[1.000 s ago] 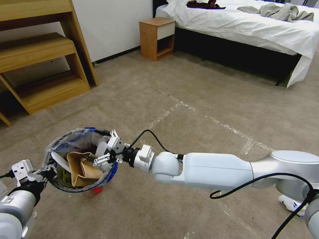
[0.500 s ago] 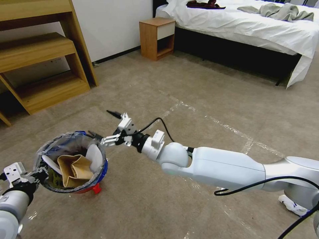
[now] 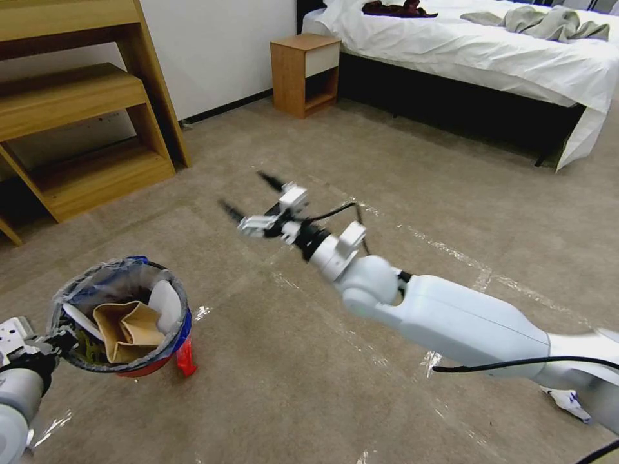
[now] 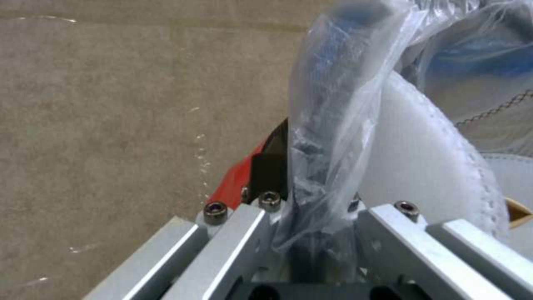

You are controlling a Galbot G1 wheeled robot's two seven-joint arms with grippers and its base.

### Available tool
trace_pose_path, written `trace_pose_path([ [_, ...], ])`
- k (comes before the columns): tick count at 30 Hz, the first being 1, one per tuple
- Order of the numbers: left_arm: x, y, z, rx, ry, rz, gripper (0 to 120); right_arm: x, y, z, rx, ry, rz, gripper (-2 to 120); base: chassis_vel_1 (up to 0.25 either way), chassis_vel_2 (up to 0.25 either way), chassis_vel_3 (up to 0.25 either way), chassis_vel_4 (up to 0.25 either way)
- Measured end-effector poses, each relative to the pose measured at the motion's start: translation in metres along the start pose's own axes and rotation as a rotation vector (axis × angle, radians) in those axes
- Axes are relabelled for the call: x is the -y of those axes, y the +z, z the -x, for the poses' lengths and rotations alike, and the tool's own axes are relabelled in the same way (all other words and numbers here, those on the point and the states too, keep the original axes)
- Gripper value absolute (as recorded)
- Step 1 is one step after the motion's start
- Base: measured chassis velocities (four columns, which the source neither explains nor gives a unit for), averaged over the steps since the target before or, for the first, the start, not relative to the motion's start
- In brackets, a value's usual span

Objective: Pick up the trash bin and place the garbage on the floor into it.

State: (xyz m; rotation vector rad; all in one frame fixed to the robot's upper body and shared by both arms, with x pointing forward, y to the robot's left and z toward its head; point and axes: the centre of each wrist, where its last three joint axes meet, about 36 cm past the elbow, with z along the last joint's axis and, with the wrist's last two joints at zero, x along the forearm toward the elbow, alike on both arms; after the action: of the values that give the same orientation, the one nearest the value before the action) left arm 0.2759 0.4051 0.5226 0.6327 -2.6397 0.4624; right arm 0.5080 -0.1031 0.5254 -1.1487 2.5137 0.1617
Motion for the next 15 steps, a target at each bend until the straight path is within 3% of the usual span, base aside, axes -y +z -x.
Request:
trace_pose_path([
  [2, -0.003, -0.001, 0.006, 0.004, -0.012, -0.005, 1, 0.025, -0.01, -0.014, 0.034, 0.106, -0.004, 100, 0.0, 0.0, 0.0, 0.0],
  [15, -0.017, -0.004, 0.017, 0.021, -0.065, -0.028, 1, 0.078, -0.033, -0.067, 0.109, 0.4, -0.037, 100, 0.0, 0.0, 0.0, 0.0],
])
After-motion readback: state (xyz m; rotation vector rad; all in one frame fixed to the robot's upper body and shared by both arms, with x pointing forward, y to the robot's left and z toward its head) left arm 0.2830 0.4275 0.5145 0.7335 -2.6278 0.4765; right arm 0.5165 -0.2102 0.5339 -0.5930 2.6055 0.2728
